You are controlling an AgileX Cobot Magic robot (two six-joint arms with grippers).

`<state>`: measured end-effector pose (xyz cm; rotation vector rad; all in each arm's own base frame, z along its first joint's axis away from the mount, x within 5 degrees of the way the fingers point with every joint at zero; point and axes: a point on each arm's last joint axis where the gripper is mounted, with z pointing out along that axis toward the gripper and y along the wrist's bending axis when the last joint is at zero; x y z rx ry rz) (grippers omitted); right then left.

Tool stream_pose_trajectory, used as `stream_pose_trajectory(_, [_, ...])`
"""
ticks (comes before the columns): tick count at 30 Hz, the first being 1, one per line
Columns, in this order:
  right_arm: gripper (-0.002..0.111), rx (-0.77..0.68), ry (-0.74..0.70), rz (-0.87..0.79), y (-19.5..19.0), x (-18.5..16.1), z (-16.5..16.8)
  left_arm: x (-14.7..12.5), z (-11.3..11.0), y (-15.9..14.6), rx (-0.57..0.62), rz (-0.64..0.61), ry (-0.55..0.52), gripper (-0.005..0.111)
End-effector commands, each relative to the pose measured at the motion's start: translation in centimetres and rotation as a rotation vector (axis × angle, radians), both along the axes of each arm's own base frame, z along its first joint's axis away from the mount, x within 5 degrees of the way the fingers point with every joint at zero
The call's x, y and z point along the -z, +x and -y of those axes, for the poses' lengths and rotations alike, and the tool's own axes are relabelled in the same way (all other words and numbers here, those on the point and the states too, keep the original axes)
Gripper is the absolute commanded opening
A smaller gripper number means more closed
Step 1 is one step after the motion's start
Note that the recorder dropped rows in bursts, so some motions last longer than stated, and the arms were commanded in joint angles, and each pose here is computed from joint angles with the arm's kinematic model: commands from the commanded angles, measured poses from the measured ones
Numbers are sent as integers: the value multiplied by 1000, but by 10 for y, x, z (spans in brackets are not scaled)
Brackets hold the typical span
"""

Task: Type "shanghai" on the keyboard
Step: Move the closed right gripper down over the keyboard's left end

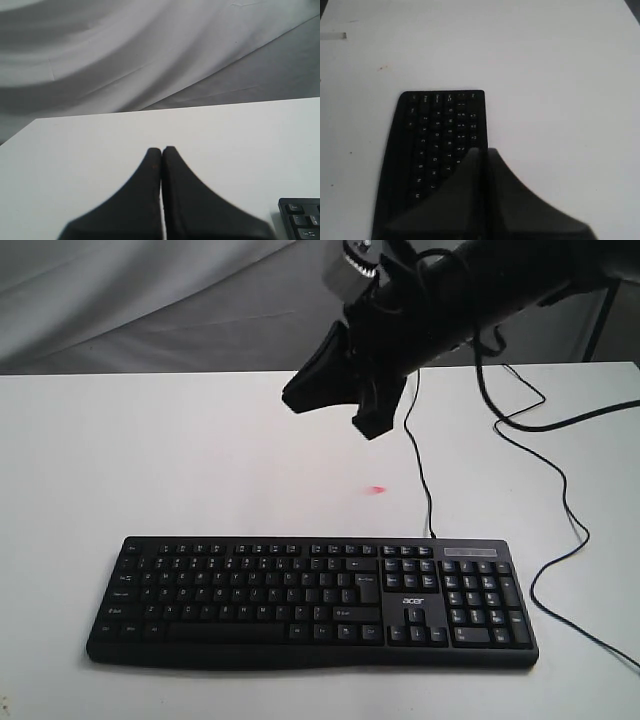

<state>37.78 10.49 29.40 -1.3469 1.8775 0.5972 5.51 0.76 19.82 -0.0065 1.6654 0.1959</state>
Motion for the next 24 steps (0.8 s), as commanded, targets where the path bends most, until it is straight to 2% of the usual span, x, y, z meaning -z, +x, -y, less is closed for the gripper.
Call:
stream_pose_trajectory(1, [0,-23,-20,-6,7,16,-13,1,0,1,4,-2,-3,1])
stream_pose_trajectory(10, [0,-14,-73,43,-4,68,-32,1,0,1,4,-2,-3,1])
stream_pose_trajectory(16, [0,-26,-13,53,-7,69,-41,1,0,1,4,-2,-3,1])
stream_pose_trajectory(24, [0,-62,-24,41,-13,80,-68,1,0,1,4,-2,-3,1])
